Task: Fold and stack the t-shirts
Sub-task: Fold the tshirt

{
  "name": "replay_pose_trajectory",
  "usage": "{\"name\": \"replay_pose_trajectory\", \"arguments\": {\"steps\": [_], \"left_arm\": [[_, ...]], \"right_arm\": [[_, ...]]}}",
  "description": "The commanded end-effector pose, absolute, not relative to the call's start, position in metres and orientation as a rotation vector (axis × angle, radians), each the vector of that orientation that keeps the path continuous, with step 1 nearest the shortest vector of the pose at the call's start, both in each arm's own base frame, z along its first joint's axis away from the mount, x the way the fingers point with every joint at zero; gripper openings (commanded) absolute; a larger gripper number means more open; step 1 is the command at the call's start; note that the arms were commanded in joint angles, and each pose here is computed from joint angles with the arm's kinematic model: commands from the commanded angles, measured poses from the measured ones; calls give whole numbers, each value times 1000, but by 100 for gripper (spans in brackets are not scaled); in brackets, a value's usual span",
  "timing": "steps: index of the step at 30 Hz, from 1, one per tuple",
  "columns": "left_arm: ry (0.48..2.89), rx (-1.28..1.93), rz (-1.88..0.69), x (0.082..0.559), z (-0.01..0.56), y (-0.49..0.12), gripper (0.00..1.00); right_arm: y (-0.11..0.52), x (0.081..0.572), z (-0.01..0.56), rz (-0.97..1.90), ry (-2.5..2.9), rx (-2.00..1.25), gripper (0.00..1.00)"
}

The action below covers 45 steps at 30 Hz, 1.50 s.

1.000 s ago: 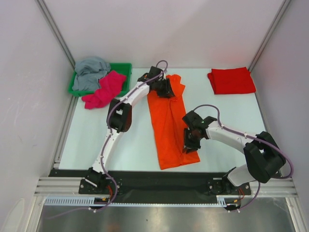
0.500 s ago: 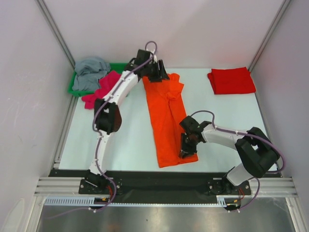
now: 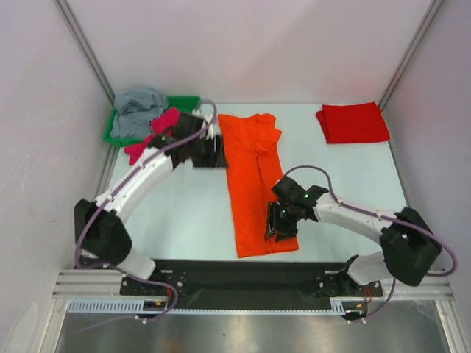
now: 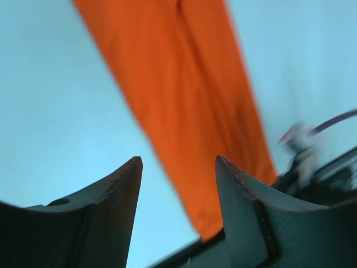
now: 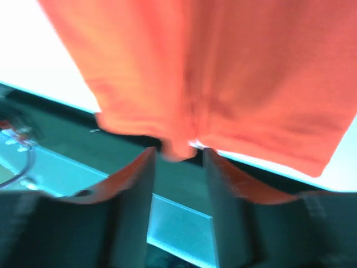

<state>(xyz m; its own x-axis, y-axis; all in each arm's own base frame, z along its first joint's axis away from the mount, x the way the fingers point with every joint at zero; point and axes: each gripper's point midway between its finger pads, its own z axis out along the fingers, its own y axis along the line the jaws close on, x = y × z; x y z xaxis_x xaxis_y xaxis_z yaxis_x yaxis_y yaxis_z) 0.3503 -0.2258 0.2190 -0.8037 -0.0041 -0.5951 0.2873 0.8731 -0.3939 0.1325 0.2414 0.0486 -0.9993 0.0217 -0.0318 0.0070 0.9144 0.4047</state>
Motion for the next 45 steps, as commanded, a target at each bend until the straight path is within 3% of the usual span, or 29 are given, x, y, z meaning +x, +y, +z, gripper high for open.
{"name": "replay_pose_trajectory", "arguments": {"steps": [1, 6, 11, 17, 34, 45], "left_arm": [[2513, 200, -658, 291, 188, -215, 62], [2520, 58, -887, 210, 160, -209, 71], [2528, -114, -1055, 172, 139, -213, 73], [2601, -285, -1151, 131, 90, -217, 72], [2736, -406, -1106, 124, 53, -247, 66], [2850, -421, -1118, 108, 38, -281, 60]], "right_arm": [[233, 161, 102, 675, 2894, 30, 49], [182, 178, 115, 683, 2863, 168, 66], [148, 182, 116, 735, 2874, 250, 71], [131, 181, 100, 754, 2908, 321, 69], [142, 170, 67, 933, 2948, 489, 53], [136, 165, 52, 867, 2986, 476, 52]]}}
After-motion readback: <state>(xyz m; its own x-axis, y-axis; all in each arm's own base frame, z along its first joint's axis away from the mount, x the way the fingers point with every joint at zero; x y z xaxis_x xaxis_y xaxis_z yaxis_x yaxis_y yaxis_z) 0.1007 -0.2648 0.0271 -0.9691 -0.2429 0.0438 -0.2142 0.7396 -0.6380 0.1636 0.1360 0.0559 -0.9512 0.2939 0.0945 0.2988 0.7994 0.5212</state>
